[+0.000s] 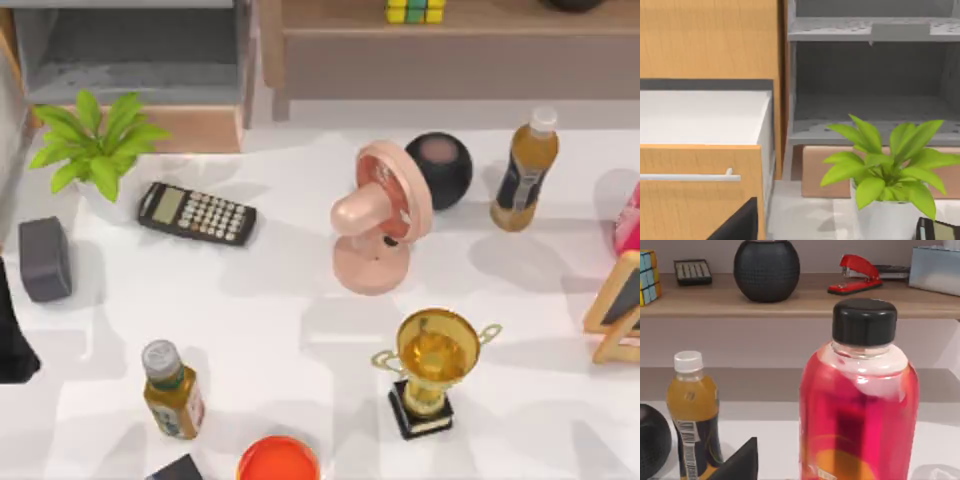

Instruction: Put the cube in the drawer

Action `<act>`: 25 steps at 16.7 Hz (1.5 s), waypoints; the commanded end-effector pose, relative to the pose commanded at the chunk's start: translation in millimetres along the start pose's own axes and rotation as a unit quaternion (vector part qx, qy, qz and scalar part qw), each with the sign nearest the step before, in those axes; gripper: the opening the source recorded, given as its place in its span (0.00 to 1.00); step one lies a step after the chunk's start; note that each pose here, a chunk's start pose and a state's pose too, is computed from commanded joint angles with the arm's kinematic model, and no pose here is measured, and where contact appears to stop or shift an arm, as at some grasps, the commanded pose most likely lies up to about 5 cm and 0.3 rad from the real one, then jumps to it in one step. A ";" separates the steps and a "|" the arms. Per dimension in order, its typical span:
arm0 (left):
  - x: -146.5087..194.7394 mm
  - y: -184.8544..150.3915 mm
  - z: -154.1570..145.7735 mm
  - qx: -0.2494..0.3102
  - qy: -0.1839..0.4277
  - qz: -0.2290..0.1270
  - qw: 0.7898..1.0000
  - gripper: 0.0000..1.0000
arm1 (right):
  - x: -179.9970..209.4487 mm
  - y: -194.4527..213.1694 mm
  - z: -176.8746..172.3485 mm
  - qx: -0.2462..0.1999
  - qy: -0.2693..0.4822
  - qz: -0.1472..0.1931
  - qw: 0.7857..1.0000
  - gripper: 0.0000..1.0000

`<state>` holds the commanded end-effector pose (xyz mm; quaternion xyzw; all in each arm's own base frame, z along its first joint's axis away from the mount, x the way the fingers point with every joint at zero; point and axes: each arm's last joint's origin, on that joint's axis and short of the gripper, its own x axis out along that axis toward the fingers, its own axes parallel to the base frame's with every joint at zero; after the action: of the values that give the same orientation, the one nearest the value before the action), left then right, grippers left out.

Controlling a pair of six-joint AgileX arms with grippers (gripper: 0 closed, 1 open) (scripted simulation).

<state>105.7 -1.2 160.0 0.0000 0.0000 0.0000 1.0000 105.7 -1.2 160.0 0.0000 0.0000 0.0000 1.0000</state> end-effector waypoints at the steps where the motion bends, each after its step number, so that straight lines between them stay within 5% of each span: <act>1: 0.0 0.0 0.0 0.000 0.000 0.000 1.000 1.00 | 0.0 0.0 0.0 0.000 0.000 0.000 1.000 1.00; 5: 0.8 -2.0 16.3 -0.001 -0.010 -0.001 1.000 1.00 | 0.0 0.0 0.0 0.000 0.000 0.000 1.000 1.00; 10: 20.5 -13.8 84.3 -0.007 -0.033 -0.003 0.999 1.00 | 0.0 0.0 0.0 0.000 0.000 0.000 1.000 1.00; 16: 121.4 -73.8 154.6 -0.011 -0.018 -0.008 1.000 1.00 | 0.0 0.0 0.0 0.000 0.000 0.000 1.000 1.00; 20: 206.2 -158.7 143.6 -0.005 0.000 -0.011 1.000 1.00 | 0.0 0.0 0.0 0.000 0.000 0.000 1.000 1.00; 25: 264.8 -276.7 75.1 0.003 0.007 -0.015 1.000 1.00 | 0.0 0.0 0.0 0.000 0.000 0.000 1.000 1.00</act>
<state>370.5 -277.9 235.1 0.0027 0.0070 -0.0152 0.9999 105.7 -1.2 160.0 0.0000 0.0000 0.0000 1.0000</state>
